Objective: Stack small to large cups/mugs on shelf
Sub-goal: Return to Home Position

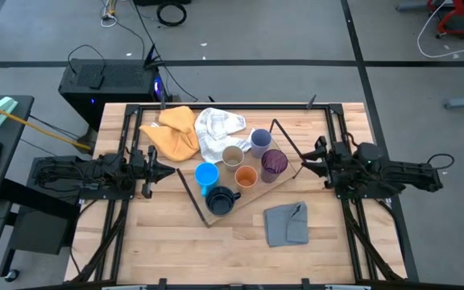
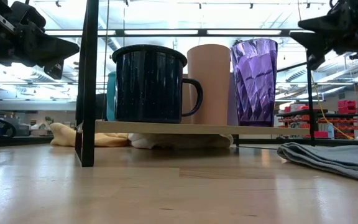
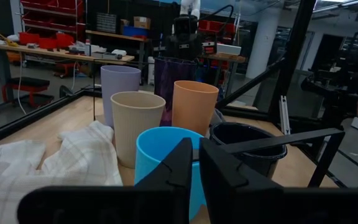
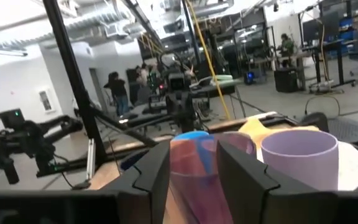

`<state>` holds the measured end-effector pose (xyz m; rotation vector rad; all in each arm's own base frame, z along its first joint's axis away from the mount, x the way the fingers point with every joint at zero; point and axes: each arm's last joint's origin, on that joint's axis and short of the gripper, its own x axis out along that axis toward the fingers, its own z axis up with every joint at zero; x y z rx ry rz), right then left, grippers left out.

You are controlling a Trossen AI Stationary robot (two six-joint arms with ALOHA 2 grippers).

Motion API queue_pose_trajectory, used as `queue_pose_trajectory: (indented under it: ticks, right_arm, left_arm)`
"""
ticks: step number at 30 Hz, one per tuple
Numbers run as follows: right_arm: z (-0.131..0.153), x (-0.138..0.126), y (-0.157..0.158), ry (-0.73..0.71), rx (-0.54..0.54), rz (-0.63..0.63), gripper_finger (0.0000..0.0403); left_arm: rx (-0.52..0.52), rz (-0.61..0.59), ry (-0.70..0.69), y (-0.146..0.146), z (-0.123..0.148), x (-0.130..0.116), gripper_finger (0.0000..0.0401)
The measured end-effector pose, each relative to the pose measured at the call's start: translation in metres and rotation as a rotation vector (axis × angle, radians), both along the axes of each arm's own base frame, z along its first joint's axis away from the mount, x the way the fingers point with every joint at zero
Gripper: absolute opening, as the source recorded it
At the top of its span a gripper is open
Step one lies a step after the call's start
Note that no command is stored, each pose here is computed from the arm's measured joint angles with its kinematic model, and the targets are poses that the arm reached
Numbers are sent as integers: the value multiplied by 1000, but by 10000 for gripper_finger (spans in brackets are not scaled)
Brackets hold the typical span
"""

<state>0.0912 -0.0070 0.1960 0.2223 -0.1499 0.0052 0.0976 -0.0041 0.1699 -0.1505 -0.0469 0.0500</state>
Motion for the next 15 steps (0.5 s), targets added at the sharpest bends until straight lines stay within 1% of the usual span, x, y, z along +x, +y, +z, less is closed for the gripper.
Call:
queue_pose_trajectory:
  ticks: [5, 10, 13, 15]
  right_arm:
    - [-5, 1, 0, 48, -7, -1, 138]
    - [-6, 1, 0, 64, -27, -4, 134]
    - [-6, 1, 0, 64, -41, -5, 111]
    - [-6, 1, 0, 66, -49, -3, 79]
  left_arm:
    - [0, 0, 0, 0, 0, 0, 33]
    - [0, -1, 0, 0, 0, 0, 25]
    - [0, 0, 0, 0, 0, 0, 23]
    - [0, 0, 0, 0, 0, 0, 24]
